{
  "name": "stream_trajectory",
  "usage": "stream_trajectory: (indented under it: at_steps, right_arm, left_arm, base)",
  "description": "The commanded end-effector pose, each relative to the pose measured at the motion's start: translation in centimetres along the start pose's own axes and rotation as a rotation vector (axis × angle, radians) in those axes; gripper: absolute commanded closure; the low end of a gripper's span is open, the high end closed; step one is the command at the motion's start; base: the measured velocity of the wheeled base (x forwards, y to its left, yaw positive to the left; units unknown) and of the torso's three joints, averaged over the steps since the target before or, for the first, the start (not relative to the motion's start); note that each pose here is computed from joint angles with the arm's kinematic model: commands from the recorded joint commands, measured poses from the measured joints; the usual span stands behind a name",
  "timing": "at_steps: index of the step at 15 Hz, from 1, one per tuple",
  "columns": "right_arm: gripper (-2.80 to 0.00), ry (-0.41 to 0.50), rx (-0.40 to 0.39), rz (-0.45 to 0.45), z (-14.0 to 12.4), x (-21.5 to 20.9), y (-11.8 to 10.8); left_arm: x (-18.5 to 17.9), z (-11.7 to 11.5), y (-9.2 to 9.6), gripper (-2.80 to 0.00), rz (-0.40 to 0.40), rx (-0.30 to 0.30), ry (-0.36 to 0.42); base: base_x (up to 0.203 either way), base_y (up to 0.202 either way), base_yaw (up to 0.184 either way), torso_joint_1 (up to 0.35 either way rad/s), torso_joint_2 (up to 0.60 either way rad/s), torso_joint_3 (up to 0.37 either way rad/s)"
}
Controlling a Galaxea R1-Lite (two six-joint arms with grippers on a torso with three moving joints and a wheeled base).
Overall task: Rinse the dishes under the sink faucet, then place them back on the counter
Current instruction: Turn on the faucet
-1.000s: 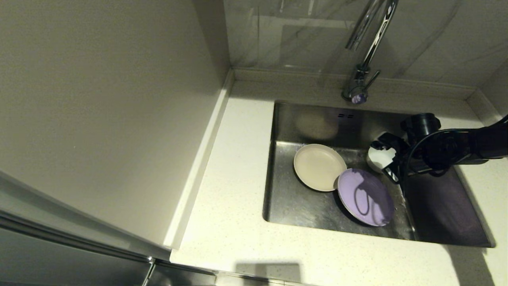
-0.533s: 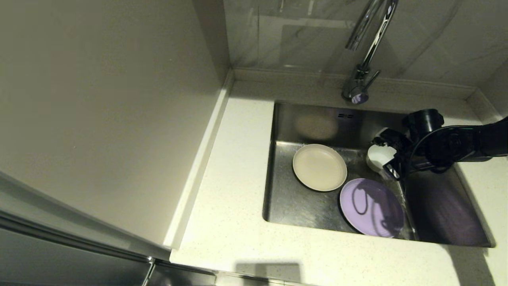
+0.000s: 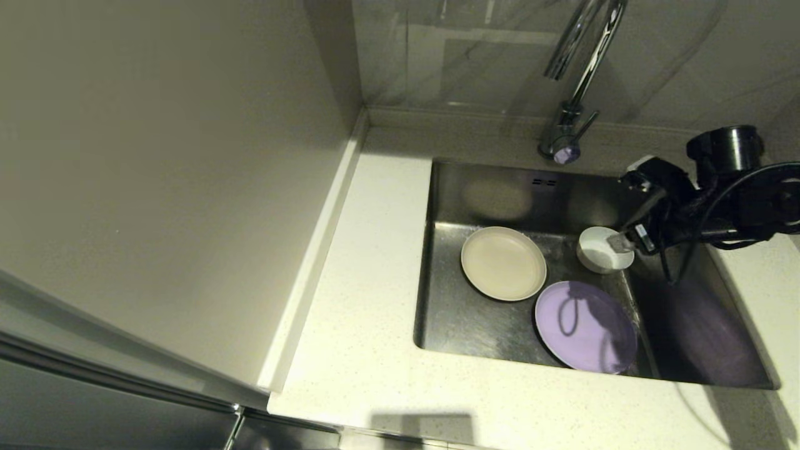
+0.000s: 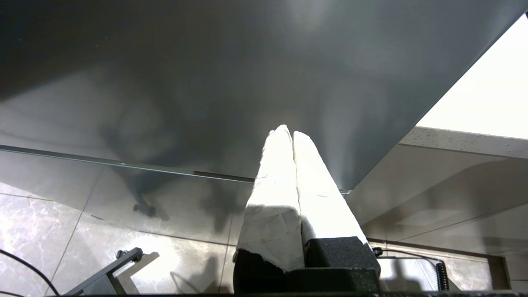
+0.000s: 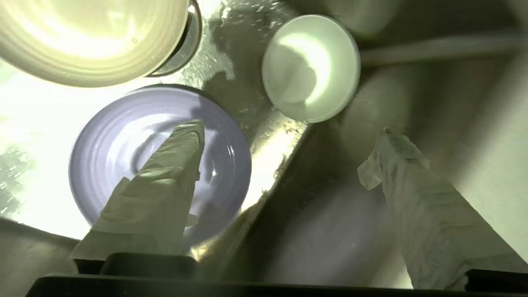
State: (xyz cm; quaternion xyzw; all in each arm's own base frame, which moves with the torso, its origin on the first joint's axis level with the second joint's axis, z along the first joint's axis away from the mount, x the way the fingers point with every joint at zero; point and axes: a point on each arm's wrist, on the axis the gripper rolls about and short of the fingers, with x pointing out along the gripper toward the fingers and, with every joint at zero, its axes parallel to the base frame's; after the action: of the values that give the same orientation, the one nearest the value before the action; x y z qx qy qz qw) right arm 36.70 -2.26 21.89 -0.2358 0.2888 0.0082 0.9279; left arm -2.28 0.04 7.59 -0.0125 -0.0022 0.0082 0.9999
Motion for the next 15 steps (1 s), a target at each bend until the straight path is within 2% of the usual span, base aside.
stream_trajectory:
  at_steps: [1,4,5,8,9,10,12,15]
  right_arm:
    - [-2.80,-0.058,0.011,-0.043,0.1,-4.6,-1.0]
    - [-2.80,-0.104,0.046,-0.078,-0.5,-9.0,-1.4]
    - [-2.80,-0.121,0.081,-0.086,-0.6,-10.1,-1.4]
    - [-2.80,-0.210,0.274,-0.104,0.4,-12.7,-2.1]
    - [0.00,-0.253,0.344,-0.111,0.9,-13.8,-2.5]
    - [0.00,-0.291,0.379,-0.118,1.2,-14.9,-2.7]
    - [0.00,-0.339,0.384,-0.127,1.4,-15.7,-2.9]
    - [0.00,-0.349,0.382,-0.117,1.4,-15.7,-2.9]
  left_arm:
    - [0.0,0.0,0.0,0.00,0.000,-0.001,-0.003]
    - [0.0,0.0,0.0,0.00,0.000,-0.001,-0.003]
    - [0.0,0.0,0.0,0.00,0.000,0.000,-0.003]
    - [0.0,0.0,0.0,0.00,0.000,-0.001,-0.003]
    - [0.0,0.0,0.0,0.00,0.000,-0.001,-0.003]
    - [0.0,0.0,0.0,0.00,0.000,-0.001,-0.003]
    - [0.0,0.0,0.0,0.00,0.000,-0.001,-0.004]
    - [0.0,0.0,0.0,0.00,0.000,0.000,-0.003]
  base:
    - [0.000,0.000,0.000,0.000,0.00,0.000]
    - [0.000,0.000,0.000,0.000,0.00,0.000]
    - [0.000,0.000,0.000,0.000,0.00,0.000]
    - [0.000,0.000,0.000,0.000,0.00,0.000]
    - [0.000,0.000,0.000,0.000,0.00,0.000]
    - [0.000,0.000,0.000,0.000,0.00,0.000]
    - [0.000,0.000,0.000,0.000,0.00,0.000]
    - [0.000,0.000,0.000,0.000,0.00,0.000]
